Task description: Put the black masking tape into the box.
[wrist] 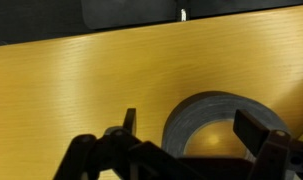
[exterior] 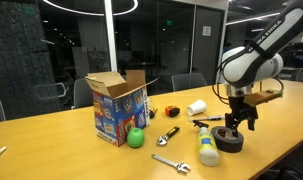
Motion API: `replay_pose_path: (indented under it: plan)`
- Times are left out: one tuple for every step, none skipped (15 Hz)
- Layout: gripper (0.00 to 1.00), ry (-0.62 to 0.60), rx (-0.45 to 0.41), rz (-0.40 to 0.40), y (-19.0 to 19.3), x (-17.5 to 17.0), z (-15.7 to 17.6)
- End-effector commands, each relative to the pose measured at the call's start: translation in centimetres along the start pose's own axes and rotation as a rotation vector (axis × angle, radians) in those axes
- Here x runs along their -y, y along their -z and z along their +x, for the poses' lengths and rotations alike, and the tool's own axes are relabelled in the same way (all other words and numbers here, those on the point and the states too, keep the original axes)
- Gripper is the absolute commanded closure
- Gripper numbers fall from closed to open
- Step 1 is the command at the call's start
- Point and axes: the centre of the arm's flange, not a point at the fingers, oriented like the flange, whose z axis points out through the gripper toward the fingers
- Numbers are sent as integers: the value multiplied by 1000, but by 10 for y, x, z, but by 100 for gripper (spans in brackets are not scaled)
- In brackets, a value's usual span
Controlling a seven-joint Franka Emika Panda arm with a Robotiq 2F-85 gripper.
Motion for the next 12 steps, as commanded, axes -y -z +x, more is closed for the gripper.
replay_pose_path:
  plan:
    - [0, -24, 0, -46, 6, -22, 29]
    - [0, -29, 0, -51, 5, -26, 31]
    - [0, -36, -1, -43, 1, -29, 32]
    - [0, -46, -3, -33, -2, -30, 32]
    - [0, -61, -3, -24, -7, -32, 31]
    - [0, -71, -5, -11, -11, -33, 32]
    - [0, -85, -6, 0, -14, -35, 33]
    - [0, -101, -8, 16, -16, -38, 34]
    - [0, -116, -14, 28, -17, -40, 36]
    - [0, -128, -17, 41, -16, -41, 39]
    - [0, -141, -23, 52, -15, -42, 41]
    - [0, -152, -31, 61, -13, -44, 44]
